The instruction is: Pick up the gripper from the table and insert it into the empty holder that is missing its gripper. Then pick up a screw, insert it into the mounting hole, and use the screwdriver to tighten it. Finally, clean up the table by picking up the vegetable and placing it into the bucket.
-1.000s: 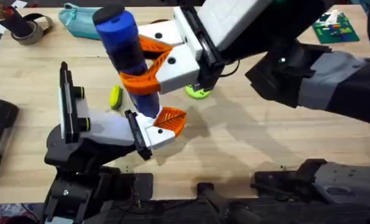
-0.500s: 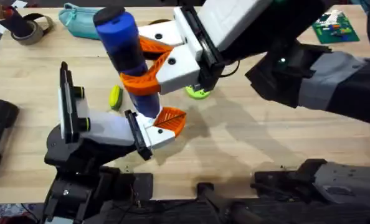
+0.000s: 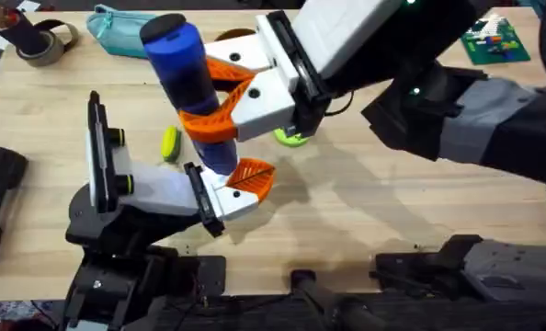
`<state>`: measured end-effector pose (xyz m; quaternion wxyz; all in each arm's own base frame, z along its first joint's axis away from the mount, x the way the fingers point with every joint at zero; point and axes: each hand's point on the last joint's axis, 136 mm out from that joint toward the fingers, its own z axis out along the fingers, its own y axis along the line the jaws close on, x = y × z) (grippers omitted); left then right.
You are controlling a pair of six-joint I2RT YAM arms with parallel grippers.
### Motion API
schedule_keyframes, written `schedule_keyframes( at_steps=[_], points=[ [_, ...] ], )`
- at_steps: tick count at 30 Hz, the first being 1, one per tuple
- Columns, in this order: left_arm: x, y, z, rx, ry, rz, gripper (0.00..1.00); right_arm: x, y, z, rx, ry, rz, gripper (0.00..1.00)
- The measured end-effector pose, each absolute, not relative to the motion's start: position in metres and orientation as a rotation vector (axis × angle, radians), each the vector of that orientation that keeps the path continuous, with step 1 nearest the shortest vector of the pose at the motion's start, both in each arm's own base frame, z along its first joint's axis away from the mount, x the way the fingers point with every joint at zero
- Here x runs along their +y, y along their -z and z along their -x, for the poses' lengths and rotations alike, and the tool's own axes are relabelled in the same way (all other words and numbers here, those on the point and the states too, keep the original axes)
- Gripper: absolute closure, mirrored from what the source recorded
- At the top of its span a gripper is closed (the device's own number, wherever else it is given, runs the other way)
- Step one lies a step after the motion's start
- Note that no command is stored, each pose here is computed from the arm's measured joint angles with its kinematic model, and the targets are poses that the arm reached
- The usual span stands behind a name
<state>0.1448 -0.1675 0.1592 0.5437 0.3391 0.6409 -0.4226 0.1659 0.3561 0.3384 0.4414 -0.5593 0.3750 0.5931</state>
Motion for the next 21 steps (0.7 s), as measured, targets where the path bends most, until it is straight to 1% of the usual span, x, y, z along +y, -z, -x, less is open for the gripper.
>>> schedule_keyframes(
  at_steps=[21],
  points=[
    [-0.1675,-0.1592,-0.1448,1.517,0.998,-0.81,0.988,0.3559,-0.337,-0.1658,0.931,-1.471,1.389,0.966]
  ],
)
